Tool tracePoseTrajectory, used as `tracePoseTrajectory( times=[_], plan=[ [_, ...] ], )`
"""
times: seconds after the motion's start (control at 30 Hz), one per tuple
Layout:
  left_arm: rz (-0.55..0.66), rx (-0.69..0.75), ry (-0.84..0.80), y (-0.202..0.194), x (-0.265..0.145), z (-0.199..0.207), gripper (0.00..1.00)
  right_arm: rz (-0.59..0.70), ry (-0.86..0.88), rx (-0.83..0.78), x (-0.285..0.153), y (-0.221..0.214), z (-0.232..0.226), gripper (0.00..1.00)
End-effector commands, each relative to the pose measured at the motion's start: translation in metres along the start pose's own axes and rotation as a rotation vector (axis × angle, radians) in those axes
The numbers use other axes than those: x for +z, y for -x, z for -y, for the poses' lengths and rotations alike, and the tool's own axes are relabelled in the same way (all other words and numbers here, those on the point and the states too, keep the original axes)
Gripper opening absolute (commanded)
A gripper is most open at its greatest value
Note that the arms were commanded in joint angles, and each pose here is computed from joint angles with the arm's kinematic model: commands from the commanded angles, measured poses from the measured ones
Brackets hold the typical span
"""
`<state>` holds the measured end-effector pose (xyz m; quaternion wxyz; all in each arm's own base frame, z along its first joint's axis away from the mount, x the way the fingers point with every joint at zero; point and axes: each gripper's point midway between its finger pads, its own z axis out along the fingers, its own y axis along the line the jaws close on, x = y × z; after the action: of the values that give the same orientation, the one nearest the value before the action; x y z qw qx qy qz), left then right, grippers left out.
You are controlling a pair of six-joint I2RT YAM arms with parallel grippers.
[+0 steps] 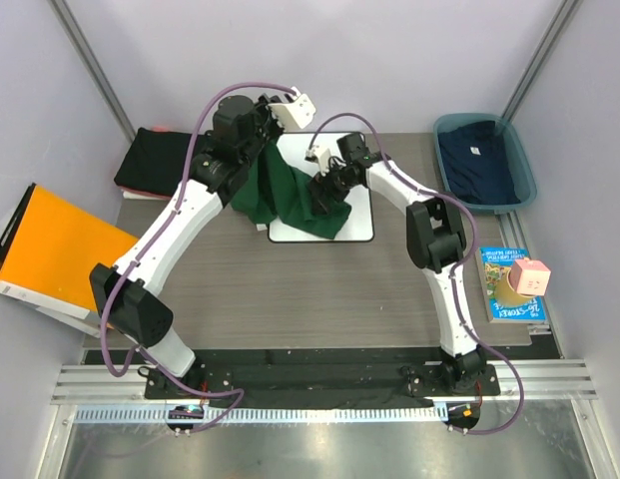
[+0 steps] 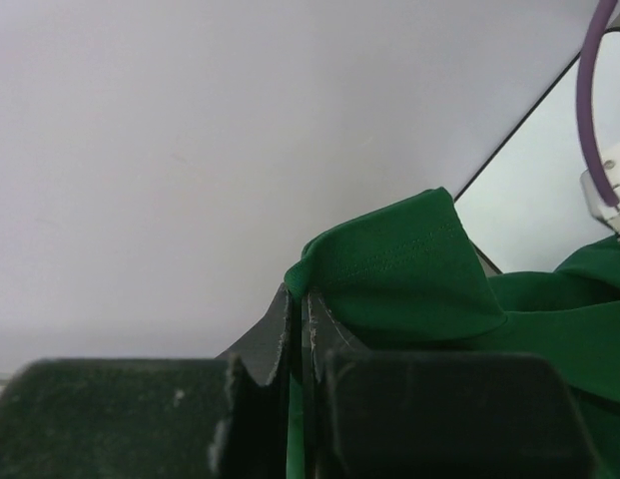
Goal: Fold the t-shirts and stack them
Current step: Flatten out the tshirt
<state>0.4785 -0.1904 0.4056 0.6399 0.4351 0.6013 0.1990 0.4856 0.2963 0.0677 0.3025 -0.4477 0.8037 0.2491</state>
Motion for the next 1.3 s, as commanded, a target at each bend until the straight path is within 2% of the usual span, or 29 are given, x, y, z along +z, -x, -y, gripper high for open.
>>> tracePoseTrajectory(
  times=[0.0, 0.23, 0.33, 0.37, 0.4, 0.43, 0.57, 0.67, 0.7, 0.8, 0.9, 1.03, 1.07, 1.1, 1.13, 1.17, 1.23, 1.27],
  plan=[
    [0.014, 0.001, 0.115, 0.003, -0.017, -0.039, 0.0, 0.028, -0.095, 0.0, 0.006, 0.004, 0.022, 1.0],
    [-0.007, -0.011, 0.112, -0.008, -0.015, -0.037, 0.0, 0.056, -0.085, -0.006, 0.015, 0.022, 0.007, 0.97],
    [-0.014, -0.019, 0.108, -0.012, -0.014, -0.035, 0.0, 0.02, -0.106, -0.026, 0.027, 0.012, 0.007, 0.64],
    [-0.015, -0.02, 0.104, -0.014, -0.014, -0.033, 0.0, 0.002, -0.119, -0.025, 0.032, 0.006, 0.009, 0.3],
    [-0.02, -0.022, 0.104, -0.016, -0.013, -0.033, 0.0, -0.013, -0.151, -0.027, 0.032, 0.004, 0.013, 0.13],
    [-0.023, -0.022, 0.103, -0.018, -0.014, -0.033, 0.0, -0.02, -0.162, -0.032, 0.032, 0.003, 0.015, 0.01],
    [-0.048, -0.037, 0.13, -0.036, -0.016, -0.033, 0.0, -0.032, -0.283, -0.101, 0.008, 0.014, 0.032, 0.01],
    [-0.057, -0.058, 0.224, -0.046, -0.022, -0.053, 0.0, 0.003, -0.457, -0.177, -0.046, 0.049, 0.055, 0.01],
    [-0.069, -0.067, 0.262, -0.053, -0.025, -0.063, 0.0, 0.059, -0.525, -0.197, -0.08, 0.077, 0.058, 0.01],
    [-0.053, -0.126, 0.382, -0.053, -0.039, -0.099, 0.0, 0.147, -0.769, -0.199, -0.162, 0.115, 0.089, 0.01],
    [-0.007, -0.18, 0.442, -0.044, -0.057, -0.124, 0.0, 0.275, -1.022, -0.222, -0.266, 0.156, 0.099, 0.01],
    [0.108, -0.201, 0.426, -0.02, -0.086, -0.132, 0.0, 0.454, -1.284, -0.244, -0.398, 0.196, 0.07, 0.01],
    [0.148, -0.205, 0.375, -0.017, -0.085, -0.118, 0.0, 0.492, -1.343, -0.242, -0.424, 0.201, 0.063, 0.01],
    [0.202, -0.21, 0.38, -0.004, -0.106, -0.124, 0.0, 0.513, -1.363, -0.244, -0.437, 0.203, 0.055, 0.01],
    [0.215, -0.209, 0.34, -0.006, -0.108, -0.112, 0.0, 0.528, -1.39, -0.252, -0.452, 0.205, 0.049, 0.01],
    [0.284, -0.19, 0.274, 0.007, -0.113, -0.1, 0.01, 0.587, -1.429, -0.254, -0.482, 0.21, 0.032, 0.01],
    [0.35, -0.188, 0.215, 0.017, -0.135, -0.087, 0.0, 0.58, -1.459, -0.293, -0.5, 0.208, 0.018, 0.01],
    [0.386, -0.196, 0.198, 0.023, -0.146, -0.083, 0.0, 0.624, -1.489, -0.306, -0.522, 0.211, 0.002, 0.01]
  ],
)
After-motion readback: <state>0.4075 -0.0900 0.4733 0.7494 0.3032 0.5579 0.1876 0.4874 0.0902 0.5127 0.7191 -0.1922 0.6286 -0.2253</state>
